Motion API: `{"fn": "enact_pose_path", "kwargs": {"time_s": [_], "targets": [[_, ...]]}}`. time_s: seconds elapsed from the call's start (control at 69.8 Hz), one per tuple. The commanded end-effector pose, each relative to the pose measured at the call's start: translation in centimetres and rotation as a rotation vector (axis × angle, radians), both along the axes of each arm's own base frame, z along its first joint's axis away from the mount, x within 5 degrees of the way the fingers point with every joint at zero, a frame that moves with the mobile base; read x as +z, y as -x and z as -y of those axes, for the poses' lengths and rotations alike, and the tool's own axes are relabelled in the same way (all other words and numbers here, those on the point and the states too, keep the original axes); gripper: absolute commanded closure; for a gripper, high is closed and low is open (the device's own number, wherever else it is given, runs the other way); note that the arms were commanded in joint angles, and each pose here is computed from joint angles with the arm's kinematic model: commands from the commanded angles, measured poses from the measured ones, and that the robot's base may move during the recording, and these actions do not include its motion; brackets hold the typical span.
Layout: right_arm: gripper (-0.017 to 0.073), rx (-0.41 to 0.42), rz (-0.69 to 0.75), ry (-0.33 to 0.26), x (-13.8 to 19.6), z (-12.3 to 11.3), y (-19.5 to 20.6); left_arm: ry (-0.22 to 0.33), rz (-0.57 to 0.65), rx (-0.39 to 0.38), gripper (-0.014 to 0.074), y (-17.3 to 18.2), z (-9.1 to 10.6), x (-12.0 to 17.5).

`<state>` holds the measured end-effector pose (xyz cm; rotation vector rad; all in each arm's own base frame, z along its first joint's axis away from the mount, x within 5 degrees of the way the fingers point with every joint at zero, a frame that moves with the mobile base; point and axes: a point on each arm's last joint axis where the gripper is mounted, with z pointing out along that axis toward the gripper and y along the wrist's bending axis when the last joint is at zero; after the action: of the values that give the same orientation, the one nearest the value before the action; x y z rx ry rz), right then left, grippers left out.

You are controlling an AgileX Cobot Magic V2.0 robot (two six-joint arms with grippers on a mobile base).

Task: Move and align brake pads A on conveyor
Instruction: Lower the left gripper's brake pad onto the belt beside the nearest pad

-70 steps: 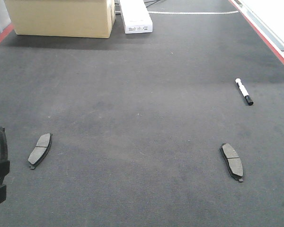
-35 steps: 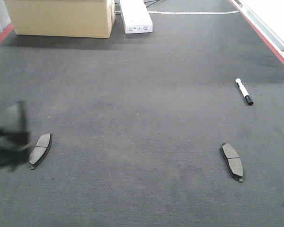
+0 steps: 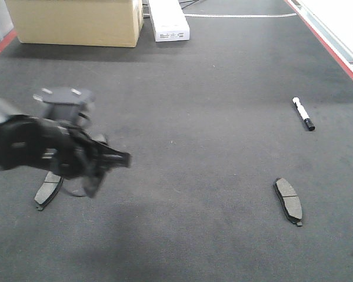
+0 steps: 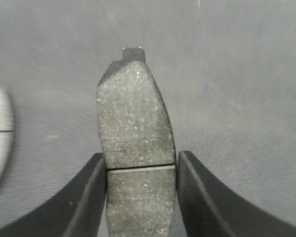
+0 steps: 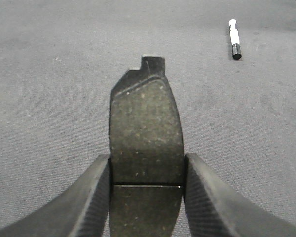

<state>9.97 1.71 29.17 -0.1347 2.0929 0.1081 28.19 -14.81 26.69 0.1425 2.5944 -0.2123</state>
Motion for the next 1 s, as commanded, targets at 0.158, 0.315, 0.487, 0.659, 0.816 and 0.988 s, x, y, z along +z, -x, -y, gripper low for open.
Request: {"fn": "enact_pose_path", "kwargs": {"time_s": [0.158, 0.315, 0.487, 0.659, 0.816, 0.988], "targets": [[0.0561, 0.008, 0.12, -0.01, 1.7, -0.1, -0.4, 0.041, -0.043, 0.01, 0.0568, -2.7, 2.0, -2.1], [0.0561, 0.008, 0.12, -0.01, 1.7, -0.1, -0.4, 0.016, -0.089, 0.014, 0.0562, -3.5, 2.5, -4.1], [0.0561, 0.008, 0.12, -0.01, 1.7, -0.1, -0.4, 0.004, -0.126, 0.029, 0.0547, -4.0, 2.7, -5.9], [0.0561, 0.008, 0.12, -0.01, 1.7, -0.1, -0.4, 0.028, -0.113, 0.051, 0.0513, -4.5, 3.0, -6.7], [0.0561, 0.008, 0.12, -0.01, 1.7, -0.1, -0.4, 0.028, -0.117, 0.061, 0.0452, -4.8, 3.1, -7.4], [0.0561, 0.008, 0.12, -0.01, 1.7, -0.1, -0.4, 0.023, -0.13, 0.064, 0.0338, -4.9, 3.2, -8.1]]}}
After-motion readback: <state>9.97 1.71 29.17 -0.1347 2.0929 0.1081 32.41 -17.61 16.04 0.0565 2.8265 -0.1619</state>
